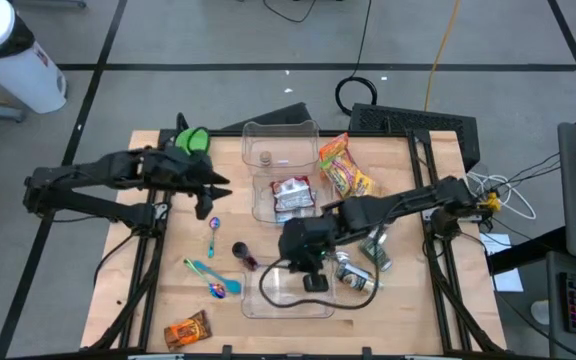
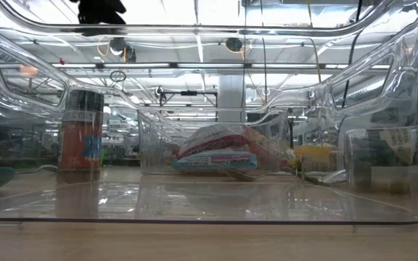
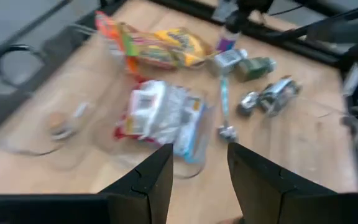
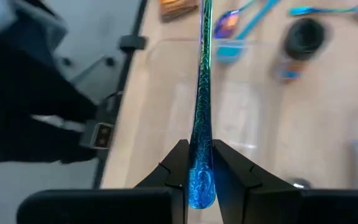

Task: Pick & Place Food Item
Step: Put the middle purple spoon into the bottom transparent bin

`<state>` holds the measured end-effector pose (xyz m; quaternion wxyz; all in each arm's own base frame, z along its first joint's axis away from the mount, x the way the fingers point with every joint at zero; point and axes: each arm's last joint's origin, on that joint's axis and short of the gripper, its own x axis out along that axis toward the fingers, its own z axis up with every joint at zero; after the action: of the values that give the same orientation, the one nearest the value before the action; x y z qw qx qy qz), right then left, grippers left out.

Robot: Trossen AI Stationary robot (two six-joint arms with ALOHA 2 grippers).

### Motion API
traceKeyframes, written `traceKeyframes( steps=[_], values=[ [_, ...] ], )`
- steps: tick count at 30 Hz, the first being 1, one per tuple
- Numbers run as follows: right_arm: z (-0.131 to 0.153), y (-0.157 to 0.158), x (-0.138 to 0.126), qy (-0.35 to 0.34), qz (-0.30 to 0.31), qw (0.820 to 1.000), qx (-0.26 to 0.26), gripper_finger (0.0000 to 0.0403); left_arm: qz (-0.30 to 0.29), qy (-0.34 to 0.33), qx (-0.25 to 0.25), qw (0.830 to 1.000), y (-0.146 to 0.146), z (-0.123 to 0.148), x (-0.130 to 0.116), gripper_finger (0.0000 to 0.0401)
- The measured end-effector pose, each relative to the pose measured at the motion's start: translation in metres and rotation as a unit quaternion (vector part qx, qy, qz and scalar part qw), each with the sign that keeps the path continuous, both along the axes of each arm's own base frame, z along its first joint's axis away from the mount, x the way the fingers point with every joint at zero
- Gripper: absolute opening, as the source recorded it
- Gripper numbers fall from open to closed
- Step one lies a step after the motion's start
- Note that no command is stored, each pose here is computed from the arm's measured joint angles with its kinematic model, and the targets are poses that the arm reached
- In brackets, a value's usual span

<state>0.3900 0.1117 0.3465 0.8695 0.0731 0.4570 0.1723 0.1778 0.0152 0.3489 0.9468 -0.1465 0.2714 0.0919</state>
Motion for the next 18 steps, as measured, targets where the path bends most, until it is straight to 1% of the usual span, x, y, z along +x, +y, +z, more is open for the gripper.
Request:
traceKeyframes(
  steps=[4, 7, 9, 11, 13, 15, 18],
  values=[
    [-0.006, -0.014, -0.002, 0.029, 0.009, 0.999, -0.033, 0.0032, -0.042, -0.064, -0.028, 0.997, -0.002, -0.022, 0.016, 0.0159],
    [-0.008, -0.028, -0.001, 0.046, -0.018, 0.998, -0.047, 0.0032, -0.060, -0.115, -0.051, 0.990, -0.003, -0.034, 0.023, 0.0159],
    [-0.008, -0.032, 0.000, 0.043, -0.028, 0.998, -0.043, 0.0032, -0.059, -0.135, -0.065, 0.987, -0.003, -0.043, 0.025, 0.0159],
    [-0.010, -0.030, 0.004, 0.039, -0.034, 0.998, -0.035, 0.0032, -0.054, -0.146, -0.073, 0.985, -0.003, -0.050, 0.027, 0.0159],
    [-0.014, -0.025, 0.006, 0.043, -0.032, 0.998, -0.031, 0.0032, -0.048, -0.155, -0.071, 0.984, -0.002, -0.055, 0.028, 0.0159],
    [-0.025, -0.019, 0.010, 0.059, -0.026, 0.997, -0.035, 0.0032, -0.041, -0.155, -0.064, 0.985, -0.002, -0.056, 0.027, 0.0159],
    [-0.042, -0.010, 0.019, 0.084, -0.039, 0.995, -0.029, 0.0032, -0.031, -0.161, -0.058, 0.985, -0.001, -0.055, 0.028, 0.0159]
  ],
)
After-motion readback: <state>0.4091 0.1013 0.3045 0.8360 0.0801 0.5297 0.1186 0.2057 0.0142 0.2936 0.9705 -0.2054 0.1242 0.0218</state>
